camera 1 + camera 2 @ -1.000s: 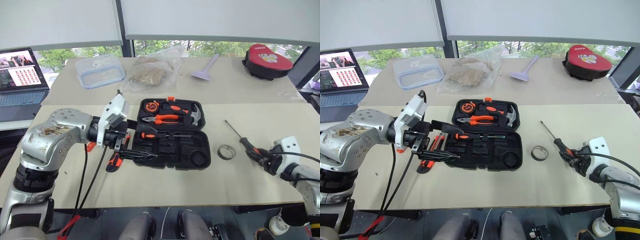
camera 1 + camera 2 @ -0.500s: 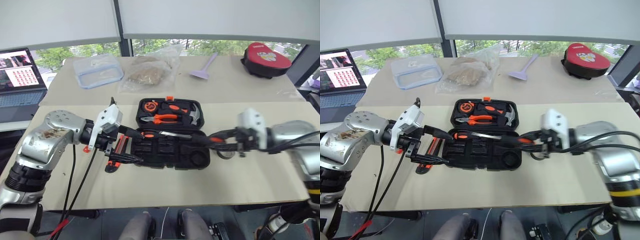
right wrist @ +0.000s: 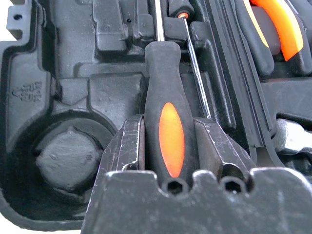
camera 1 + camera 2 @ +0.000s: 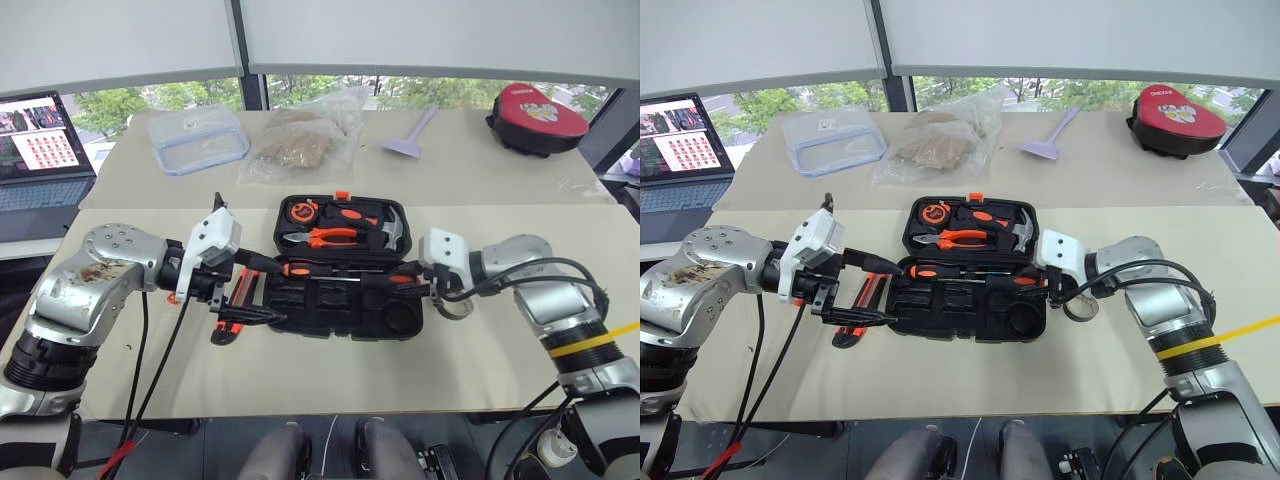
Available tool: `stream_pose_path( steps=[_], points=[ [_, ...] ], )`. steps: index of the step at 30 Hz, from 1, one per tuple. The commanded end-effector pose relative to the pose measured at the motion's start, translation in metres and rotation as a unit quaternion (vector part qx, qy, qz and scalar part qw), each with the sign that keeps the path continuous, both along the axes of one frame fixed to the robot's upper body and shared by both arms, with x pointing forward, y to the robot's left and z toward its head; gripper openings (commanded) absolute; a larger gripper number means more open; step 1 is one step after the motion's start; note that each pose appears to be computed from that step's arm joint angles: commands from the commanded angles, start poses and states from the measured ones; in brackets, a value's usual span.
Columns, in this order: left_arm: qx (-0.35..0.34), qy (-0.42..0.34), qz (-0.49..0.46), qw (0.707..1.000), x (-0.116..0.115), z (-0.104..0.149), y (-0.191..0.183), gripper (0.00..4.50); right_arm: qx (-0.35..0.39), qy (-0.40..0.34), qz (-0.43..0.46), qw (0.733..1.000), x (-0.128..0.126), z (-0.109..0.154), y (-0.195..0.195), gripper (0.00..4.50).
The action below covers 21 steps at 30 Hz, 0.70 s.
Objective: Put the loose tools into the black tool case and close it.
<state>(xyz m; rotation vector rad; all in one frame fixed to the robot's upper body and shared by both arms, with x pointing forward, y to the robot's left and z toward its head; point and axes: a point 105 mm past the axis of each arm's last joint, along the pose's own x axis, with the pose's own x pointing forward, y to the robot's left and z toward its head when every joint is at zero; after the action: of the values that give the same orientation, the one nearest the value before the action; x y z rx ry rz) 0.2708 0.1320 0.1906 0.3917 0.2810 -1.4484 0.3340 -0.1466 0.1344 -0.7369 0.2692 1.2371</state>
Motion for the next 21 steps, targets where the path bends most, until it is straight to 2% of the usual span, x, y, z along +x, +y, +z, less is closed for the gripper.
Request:
stream_pose_path(
  steps=[1, 3, 5, 7, 12, 14, 15, 21],
  points=[
    [-0.006, -0.024, 0.002, 1.000, 0.001, 0.010, 0.000, 4.50, 0.004, -0.022, 0.009, 1.000, 0.002, 0.012, 0.005, 1.07],
    [-0.007, -0.024, 0.001, 1.000, 0.002, 0.010, -0.001, 4.50, 0.004, -0.020, 0.010, 1.000, 0.002, 0.011, 0.006, 1.07],
    [-0.008, -0.025, -0.001, 1.000, 0.001, 0.009, -0.003, 4.50, 0.003, -0.022, 0.015, 1.000, 0.000, 0.012, 0.007, 2.07],
    [-0.008, -0.026, -0.002, 1.000, 0.002, 0.009, -0.004, 4.50, 0.016, -0.033, 0.016, 0.999, 0.001, 0.017, 0.011, 2.60],
    [-0.010, -0.027, 0.000, 1.000, 0.006, 0.010, -0.004, 4.50, 0.078, -0.045, 0.001, 0.996, 0.004, 0.041, 0.024, 4.33],
    [-0.010, -0.027, -0.001, 1.000, 0.006, 0.009, -0.004, 4.50, 0.091, -0.037, -0.005, 0.995, 0.004, 0.042, 0.026, 4.33],
    [-0.010, -0.027, -0.001, 1.000, 0.007, 0.009, -0.004, 4.50, 0.097, -0.031, -0.007, 0.995, 0.003, 0.042, 0.028, 4.17],
    [-0.009, -0.031, 0.000, 0.999, 0.010, 0.009, -0.005, 4.50, 0.102, -0.020, -0.014, 0.994, 0.006, 0.034, 0.034, 2.29]
  ],
)
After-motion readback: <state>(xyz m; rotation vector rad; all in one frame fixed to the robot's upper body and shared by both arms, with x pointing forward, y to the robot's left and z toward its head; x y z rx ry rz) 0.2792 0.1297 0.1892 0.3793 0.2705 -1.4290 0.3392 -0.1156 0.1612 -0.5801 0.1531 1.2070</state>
